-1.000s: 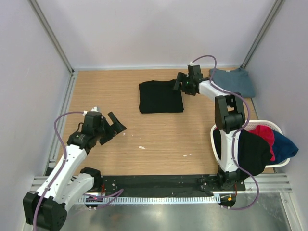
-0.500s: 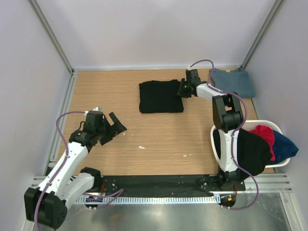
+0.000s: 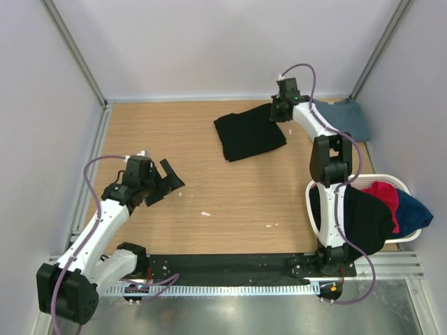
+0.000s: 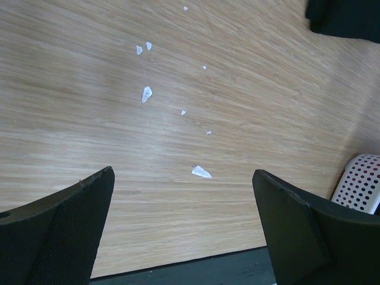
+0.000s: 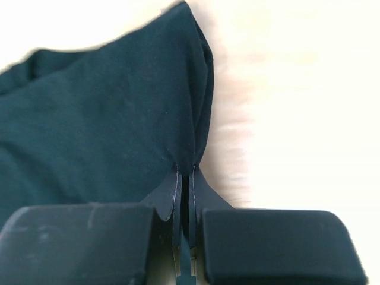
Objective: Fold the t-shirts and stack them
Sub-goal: Neatly place the folded tshirt to the corner
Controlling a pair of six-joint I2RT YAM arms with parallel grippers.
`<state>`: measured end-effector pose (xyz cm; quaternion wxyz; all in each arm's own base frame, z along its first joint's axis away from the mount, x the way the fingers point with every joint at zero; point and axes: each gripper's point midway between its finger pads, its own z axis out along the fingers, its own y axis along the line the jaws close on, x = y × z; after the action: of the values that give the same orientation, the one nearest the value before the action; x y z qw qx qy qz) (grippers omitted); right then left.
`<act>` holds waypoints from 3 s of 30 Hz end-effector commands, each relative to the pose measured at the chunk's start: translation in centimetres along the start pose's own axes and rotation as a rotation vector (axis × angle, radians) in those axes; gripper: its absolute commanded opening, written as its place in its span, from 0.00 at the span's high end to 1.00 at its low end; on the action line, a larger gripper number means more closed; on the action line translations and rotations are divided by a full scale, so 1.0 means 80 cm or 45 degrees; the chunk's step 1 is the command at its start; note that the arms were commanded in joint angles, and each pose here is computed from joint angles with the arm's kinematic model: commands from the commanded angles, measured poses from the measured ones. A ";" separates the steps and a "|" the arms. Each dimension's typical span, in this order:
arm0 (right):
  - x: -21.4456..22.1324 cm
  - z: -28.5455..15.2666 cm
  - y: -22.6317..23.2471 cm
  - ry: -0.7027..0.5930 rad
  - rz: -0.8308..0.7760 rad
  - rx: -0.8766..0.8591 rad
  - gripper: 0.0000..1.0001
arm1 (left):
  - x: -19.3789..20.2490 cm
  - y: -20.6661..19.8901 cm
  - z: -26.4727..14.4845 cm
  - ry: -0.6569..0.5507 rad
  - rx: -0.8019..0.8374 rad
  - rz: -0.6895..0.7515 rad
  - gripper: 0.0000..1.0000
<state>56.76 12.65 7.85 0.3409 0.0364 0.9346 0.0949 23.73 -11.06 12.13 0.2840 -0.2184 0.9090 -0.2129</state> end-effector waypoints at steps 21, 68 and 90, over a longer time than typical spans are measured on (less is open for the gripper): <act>-0.203 -0.159 -0.183 -0.389 -0.378 0.457 0.99 | -0.030 -0.031 0.024 0.016 0.037 0.098 0.00; -0.235 -0.218 -0.242 -0.474 -0.473 0.579 0.99 | -0.023 -0.037 0.053 0.114 0.044 0.097 0.00; -0.195 -0.192 -0.408 -0.345 -0.318 0.989 0.00 | -0.055 -0.074 0.086 0.216 0.048 0.156 0.00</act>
<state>58.15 -23.83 13.39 0.3462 0.0181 0.8937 -0.2848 31.95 -15.00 9.68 0.2006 -0.1688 0.9403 -0.2170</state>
